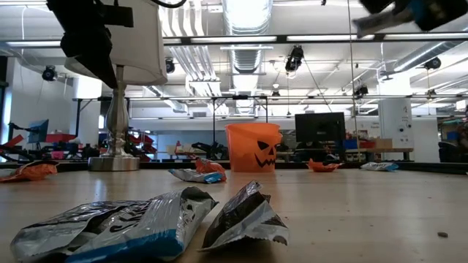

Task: Organize candy in baskets
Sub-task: Put the white chocolate into the purple bucket

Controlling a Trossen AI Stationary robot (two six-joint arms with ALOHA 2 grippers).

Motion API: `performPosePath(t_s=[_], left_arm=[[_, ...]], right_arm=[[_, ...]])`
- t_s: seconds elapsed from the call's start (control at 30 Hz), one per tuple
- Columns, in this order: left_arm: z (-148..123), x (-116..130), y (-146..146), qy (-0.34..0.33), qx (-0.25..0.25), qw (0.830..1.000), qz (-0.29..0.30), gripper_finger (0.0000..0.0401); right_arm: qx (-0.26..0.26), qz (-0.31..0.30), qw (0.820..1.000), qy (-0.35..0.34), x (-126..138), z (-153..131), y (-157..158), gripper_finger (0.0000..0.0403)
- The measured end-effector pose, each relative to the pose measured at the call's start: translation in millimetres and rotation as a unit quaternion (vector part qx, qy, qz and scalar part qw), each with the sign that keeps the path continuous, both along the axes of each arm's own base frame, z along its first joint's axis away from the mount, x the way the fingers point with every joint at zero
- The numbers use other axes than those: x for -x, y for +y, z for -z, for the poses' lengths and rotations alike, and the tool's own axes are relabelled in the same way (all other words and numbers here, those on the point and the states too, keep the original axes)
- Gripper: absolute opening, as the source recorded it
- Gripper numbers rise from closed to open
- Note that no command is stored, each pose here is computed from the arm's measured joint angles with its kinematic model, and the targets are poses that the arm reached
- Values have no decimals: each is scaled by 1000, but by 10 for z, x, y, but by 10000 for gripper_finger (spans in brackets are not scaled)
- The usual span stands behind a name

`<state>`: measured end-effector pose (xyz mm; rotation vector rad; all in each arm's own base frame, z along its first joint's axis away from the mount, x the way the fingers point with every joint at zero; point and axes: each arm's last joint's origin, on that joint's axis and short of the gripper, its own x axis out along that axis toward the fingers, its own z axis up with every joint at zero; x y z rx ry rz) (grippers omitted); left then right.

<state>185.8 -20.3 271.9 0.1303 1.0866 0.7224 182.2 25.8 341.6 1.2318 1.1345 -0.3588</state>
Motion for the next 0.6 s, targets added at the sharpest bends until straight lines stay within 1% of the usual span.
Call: performPosePath(t_s=[0.13,0.23,0.4,0.6], left_arm=[[0,0,0,-3,1,1000,-3,142],[0,-2,0,-12,5,1000,-14,142],[0,-2,0,-31,14,999,-38,142],[-1,-3,-1,-35,15,998,-43,142]], right_arm=[[-25,-36,999,13,50,-24,304,13],[-41,-63,996,40,100,3,549,13],[-56,-95,990,87,218,60,923,13],[-66,-131,983,114,301,143,1309,13]])
